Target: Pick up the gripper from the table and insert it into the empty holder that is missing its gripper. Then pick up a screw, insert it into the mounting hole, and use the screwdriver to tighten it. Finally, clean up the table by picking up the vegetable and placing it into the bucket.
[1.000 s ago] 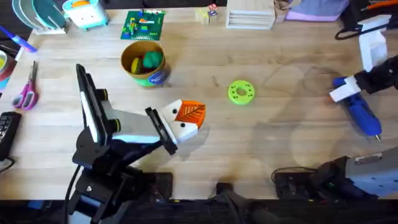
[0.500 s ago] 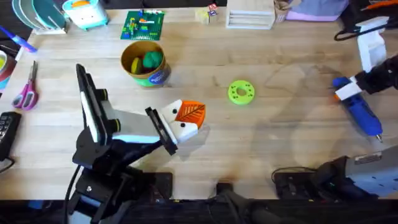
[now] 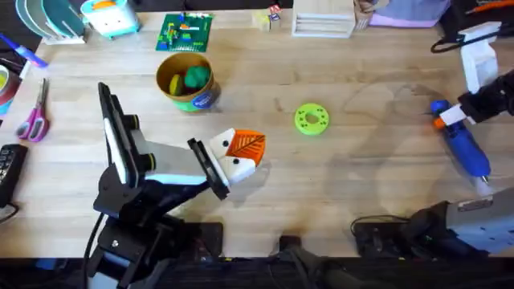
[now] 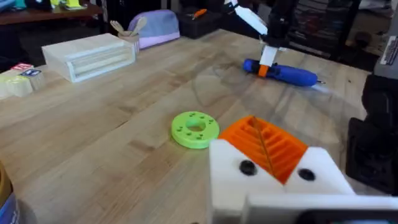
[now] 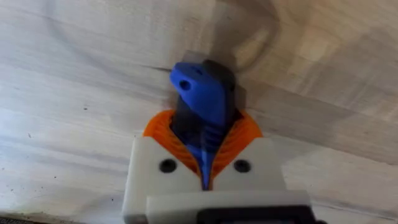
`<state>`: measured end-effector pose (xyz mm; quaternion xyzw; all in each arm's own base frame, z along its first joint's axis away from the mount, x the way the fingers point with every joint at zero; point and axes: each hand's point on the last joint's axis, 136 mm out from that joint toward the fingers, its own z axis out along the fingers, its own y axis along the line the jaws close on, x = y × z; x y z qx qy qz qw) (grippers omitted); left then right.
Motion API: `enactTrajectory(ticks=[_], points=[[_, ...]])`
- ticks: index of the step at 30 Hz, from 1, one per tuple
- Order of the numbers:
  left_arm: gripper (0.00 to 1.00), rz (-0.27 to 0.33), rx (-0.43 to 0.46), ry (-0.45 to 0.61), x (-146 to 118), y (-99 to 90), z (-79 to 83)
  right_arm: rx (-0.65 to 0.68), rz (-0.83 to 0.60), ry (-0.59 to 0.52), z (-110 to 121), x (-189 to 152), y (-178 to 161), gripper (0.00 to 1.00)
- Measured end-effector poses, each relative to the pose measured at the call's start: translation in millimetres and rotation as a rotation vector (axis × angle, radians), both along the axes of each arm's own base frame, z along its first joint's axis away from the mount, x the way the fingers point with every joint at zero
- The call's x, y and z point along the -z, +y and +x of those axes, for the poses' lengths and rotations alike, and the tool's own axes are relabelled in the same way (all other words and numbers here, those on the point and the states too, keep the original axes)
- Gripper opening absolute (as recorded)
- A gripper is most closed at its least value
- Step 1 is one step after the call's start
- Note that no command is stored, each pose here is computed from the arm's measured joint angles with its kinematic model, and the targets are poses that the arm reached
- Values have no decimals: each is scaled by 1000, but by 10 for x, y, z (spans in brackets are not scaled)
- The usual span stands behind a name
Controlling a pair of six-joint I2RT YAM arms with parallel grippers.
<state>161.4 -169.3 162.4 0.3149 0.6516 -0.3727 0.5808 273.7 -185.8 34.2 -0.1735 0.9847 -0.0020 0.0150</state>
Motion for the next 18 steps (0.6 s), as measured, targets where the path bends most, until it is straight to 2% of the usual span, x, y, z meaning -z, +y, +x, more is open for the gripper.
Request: enactTrajectory(ticks=[7,11,14,18], points=[[8,0,0,0,-1,0,0,14,-4,-8,17,-7,-10,26],[8,0,0,0,-1,0,0,68,-13,-44,66,-81,-23,26],[8,0,0,0,-1,0,0,137,-46,-132,195,-278,-78,26],[8,0,-1,0,0,1,1,212,-73,-320,399,-788,-97,26]])
